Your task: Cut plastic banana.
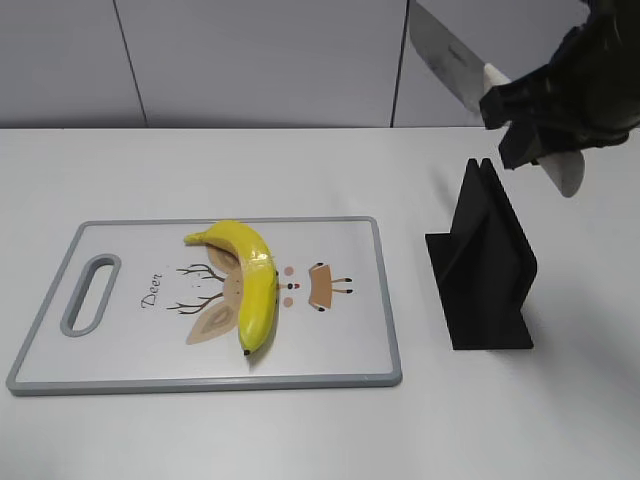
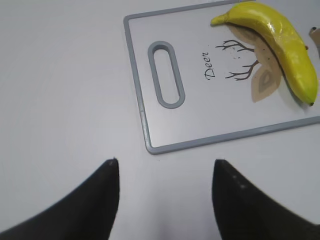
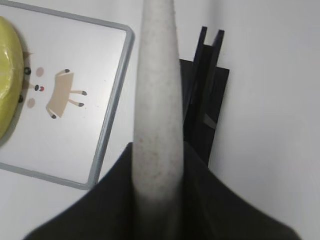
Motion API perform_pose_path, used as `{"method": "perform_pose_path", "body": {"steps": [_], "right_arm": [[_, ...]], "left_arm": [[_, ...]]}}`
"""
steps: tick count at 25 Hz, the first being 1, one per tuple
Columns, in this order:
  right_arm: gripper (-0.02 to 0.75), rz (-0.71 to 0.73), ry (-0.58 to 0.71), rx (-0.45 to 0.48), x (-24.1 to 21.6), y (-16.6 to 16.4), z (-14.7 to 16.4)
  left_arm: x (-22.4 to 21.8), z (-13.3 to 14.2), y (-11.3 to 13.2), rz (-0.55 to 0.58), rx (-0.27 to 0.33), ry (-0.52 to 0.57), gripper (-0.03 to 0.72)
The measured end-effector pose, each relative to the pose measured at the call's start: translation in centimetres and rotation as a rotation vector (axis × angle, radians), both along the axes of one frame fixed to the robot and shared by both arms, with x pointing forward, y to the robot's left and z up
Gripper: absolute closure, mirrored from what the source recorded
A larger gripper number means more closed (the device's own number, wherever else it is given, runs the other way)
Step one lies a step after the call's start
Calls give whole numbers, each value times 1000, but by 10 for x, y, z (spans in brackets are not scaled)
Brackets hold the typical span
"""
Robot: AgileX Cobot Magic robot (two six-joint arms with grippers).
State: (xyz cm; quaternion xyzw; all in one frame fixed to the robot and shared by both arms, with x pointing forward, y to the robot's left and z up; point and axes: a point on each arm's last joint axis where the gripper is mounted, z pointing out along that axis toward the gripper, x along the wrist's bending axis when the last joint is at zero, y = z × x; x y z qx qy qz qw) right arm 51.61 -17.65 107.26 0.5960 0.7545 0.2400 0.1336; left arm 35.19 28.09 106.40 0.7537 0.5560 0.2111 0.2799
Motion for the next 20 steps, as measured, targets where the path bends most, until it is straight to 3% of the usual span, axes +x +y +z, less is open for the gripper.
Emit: {"method": "perform_pose_path", "body": {"steps": [4, 10, 14, 16, 20], "right_arm": [[575, -42, 17, -6, -10, -6, -9], [575, -84, 32, 4, -25, -14, -14], [575, -92, 28, 7, -34, -18, -14], [575, -101, 31, 11, -36, -19, -15], [575, -120, 25, 26, -42, -22, -14]], "left_arm": [[-30, -9, 2, 2, -7, -87, 125], [-64, 2, 4, 22, -46, -283, 126], [-81, 5, 5, 27, -64, -356, 126], [-86, 4, 6, 36, -62, -352, 126], [-92, -6, 12, 93, -15, -227, 128]]}}
